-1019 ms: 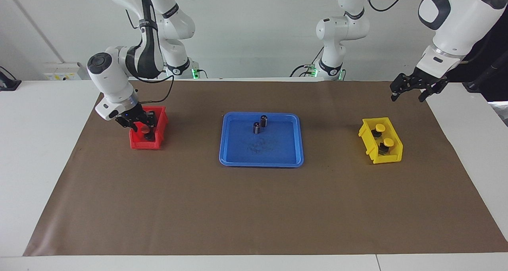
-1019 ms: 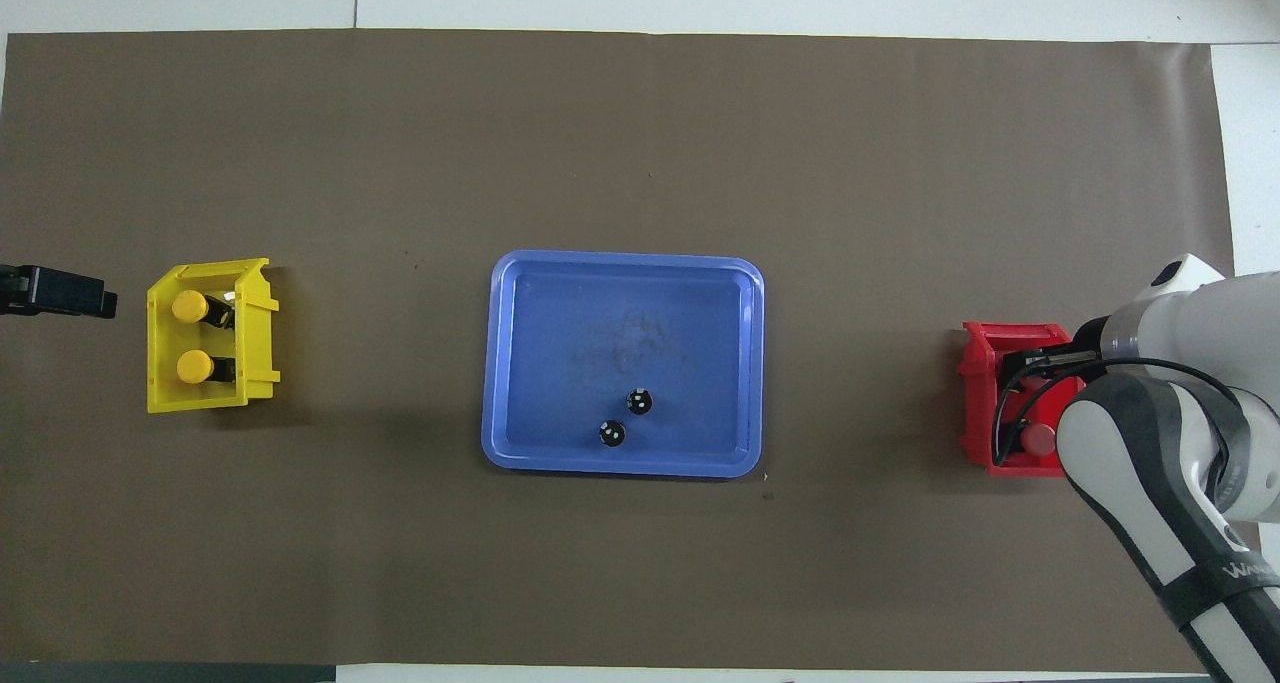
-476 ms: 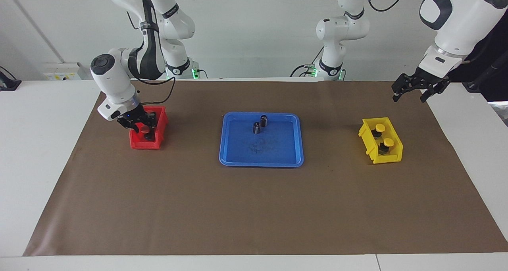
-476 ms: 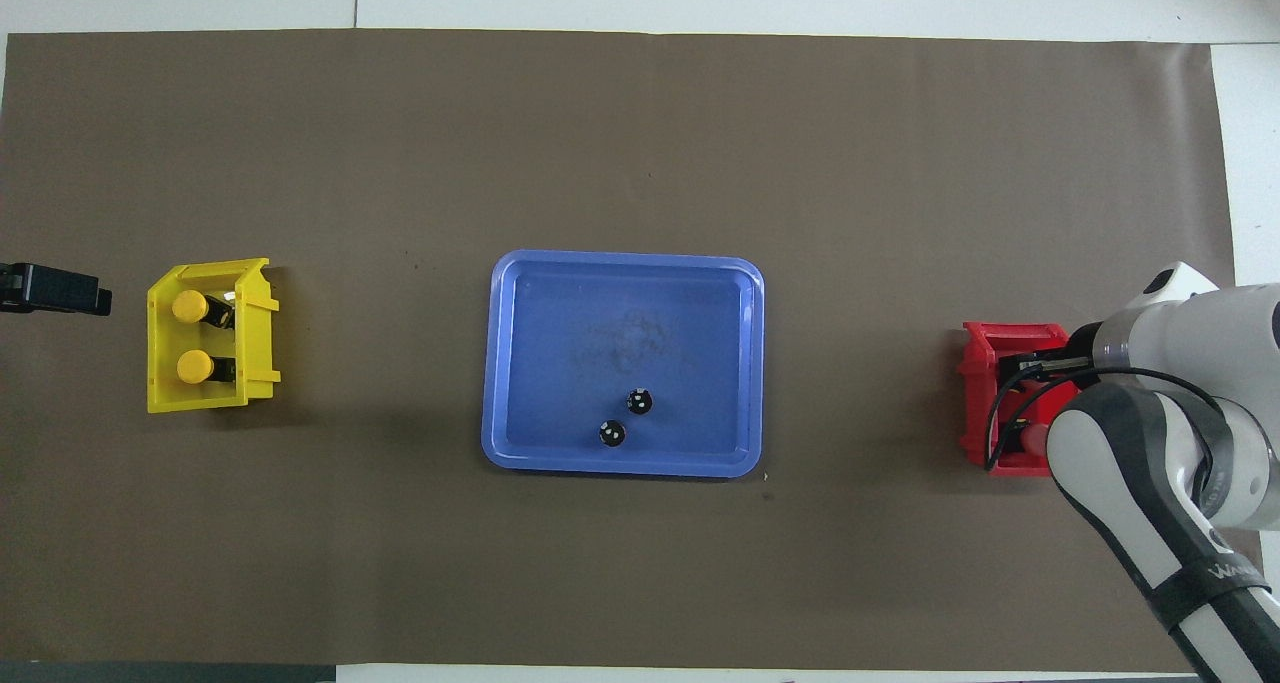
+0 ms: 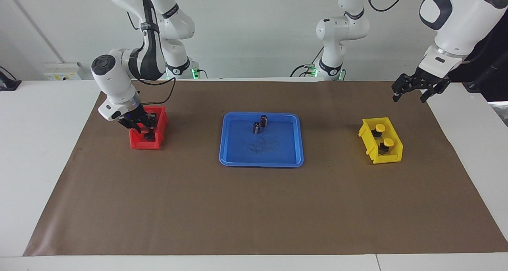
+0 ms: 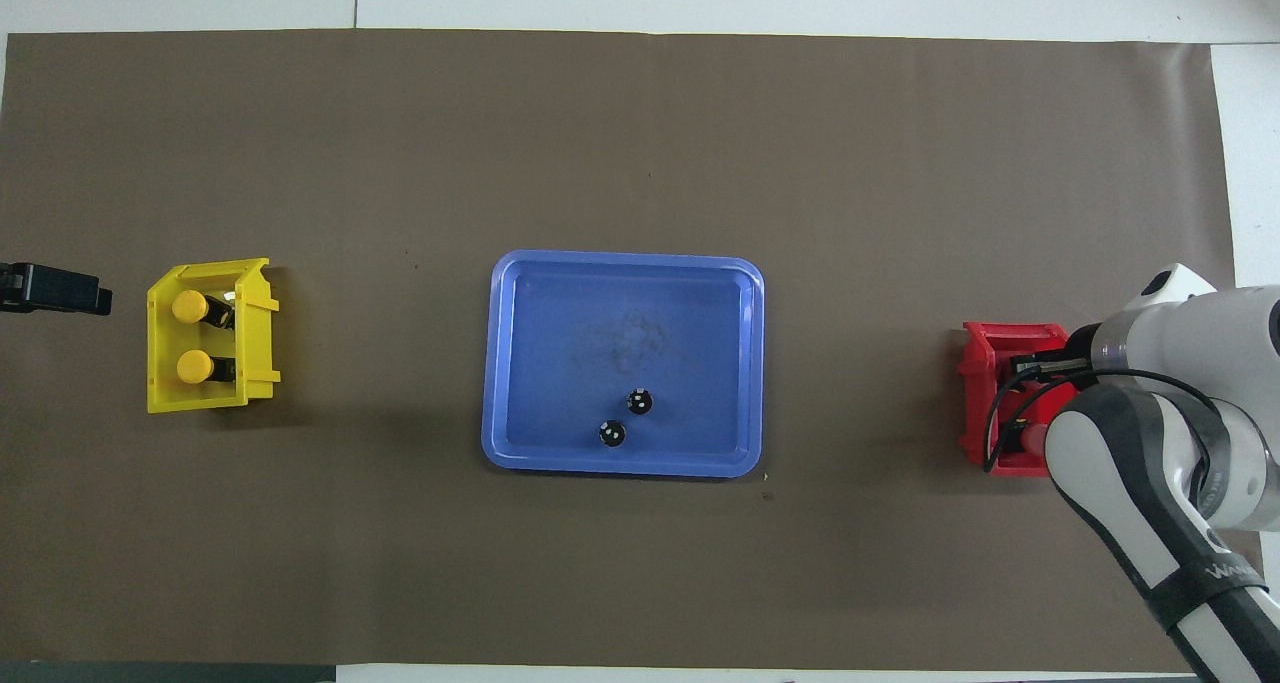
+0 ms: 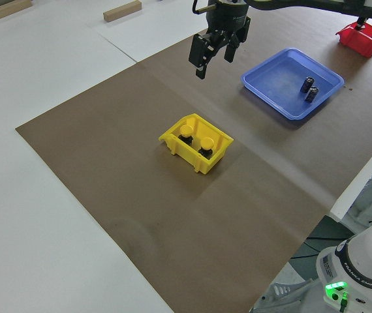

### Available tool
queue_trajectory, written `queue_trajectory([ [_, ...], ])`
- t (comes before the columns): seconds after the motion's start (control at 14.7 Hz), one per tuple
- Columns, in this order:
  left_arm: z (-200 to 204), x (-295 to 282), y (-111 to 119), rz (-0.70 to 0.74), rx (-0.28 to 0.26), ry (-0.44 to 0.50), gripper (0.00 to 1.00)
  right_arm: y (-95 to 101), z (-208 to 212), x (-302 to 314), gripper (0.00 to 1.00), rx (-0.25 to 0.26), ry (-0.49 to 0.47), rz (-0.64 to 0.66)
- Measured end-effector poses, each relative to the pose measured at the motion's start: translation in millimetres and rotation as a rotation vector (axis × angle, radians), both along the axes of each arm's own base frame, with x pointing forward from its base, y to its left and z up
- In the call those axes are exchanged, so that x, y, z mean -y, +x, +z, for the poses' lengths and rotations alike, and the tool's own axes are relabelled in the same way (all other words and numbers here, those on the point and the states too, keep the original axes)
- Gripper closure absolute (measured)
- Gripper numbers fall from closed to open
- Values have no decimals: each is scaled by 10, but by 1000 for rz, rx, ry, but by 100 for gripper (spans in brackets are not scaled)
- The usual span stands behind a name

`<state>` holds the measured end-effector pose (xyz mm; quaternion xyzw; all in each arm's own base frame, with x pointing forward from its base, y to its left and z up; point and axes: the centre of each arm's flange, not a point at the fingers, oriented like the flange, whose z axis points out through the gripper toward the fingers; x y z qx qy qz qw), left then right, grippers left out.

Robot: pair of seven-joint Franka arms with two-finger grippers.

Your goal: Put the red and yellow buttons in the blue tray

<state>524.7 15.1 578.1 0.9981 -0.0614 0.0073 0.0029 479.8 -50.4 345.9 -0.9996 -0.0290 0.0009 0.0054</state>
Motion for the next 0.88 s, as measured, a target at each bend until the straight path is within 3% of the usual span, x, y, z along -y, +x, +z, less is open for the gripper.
queue_trajectory([
  [0.27,-2,0,0,0,0,0,0,117,229,14,58,-41,5,14],
  [0.68,-13,10,-2,-3,-2,0,0,486,1266,-12,58,-61,10,71],
  [0.88,-27,10,-10,-3,-5,0,0,718,1721,-447,58,-55,9,65],
])
